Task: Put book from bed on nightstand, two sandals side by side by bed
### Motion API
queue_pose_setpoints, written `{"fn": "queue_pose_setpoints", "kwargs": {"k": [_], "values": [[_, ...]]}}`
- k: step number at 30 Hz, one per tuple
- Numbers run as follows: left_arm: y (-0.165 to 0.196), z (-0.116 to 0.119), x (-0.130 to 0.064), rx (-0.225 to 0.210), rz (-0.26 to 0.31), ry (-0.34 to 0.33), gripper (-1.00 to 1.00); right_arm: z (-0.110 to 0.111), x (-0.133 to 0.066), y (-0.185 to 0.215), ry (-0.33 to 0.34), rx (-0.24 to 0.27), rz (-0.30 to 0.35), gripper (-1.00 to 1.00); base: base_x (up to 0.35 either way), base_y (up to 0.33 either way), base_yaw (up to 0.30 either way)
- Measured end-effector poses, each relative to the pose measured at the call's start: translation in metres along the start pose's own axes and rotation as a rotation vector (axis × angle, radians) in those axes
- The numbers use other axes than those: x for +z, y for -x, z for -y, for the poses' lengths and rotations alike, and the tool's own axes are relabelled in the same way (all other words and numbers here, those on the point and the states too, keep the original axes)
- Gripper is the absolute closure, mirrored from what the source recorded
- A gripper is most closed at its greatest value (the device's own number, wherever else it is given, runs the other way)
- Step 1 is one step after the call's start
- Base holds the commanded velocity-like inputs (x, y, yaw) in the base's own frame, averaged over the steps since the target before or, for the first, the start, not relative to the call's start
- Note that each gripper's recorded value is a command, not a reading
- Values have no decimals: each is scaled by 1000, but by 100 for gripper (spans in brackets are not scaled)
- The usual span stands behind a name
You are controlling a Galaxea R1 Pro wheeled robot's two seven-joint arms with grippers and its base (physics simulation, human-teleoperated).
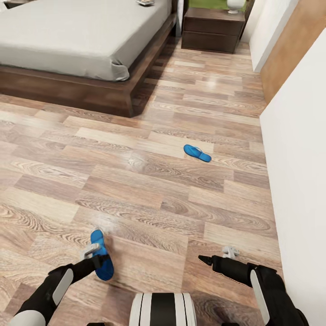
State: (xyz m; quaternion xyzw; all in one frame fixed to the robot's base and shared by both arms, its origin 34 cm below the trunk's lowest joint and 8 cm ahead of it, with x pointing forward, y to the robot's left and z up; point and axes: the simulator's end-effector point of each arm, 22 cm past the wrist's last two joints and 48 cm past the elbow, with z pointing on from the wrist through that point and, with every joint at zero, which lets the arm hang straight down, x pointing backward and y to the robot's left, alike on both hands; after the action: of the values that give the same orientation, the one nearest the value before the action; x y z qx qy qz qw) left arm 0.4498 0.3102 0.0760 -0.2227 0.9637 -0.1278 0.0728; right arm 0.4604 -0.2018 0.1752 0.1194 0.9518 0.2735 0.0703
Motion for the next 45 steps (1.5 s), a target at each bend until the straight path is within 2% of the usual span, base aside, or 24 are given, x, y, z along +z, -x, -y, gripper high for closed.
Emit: {"fn": "queue_pose_setpoints", "kwargs": {"k": [3, 4, 8, 12, 16, 45], "values": [[-13, -13, -12, -22, -43, -100, 100, 15, -18, 18, -30, -1, 47, -100, 0, 0, 0], [-11, -13, -15, -24, -41, -110, 100, 17, -21, 22, -35, 2, 57, -100, 0, 0, 0], [-12, -20, -21, -18, -22, -125, 100, 33, -39, 35, -62, 28, 104, -100, 0, 0, 0], [-20, -28, -23, -21, -10, -116, 100, 34, -48, 43, -66, 32, 127, -100, 0, 0, 0], [-20, -29, -27, -29, -1, -115, 100, 30, -53, 47, -61, 27, 139, -100, 0, 0, 0], [20, 6, -58, 9, 100, -173, 100, -9, -90, 80, -18, -34, 234, -100, 0, 0, 0]]}}
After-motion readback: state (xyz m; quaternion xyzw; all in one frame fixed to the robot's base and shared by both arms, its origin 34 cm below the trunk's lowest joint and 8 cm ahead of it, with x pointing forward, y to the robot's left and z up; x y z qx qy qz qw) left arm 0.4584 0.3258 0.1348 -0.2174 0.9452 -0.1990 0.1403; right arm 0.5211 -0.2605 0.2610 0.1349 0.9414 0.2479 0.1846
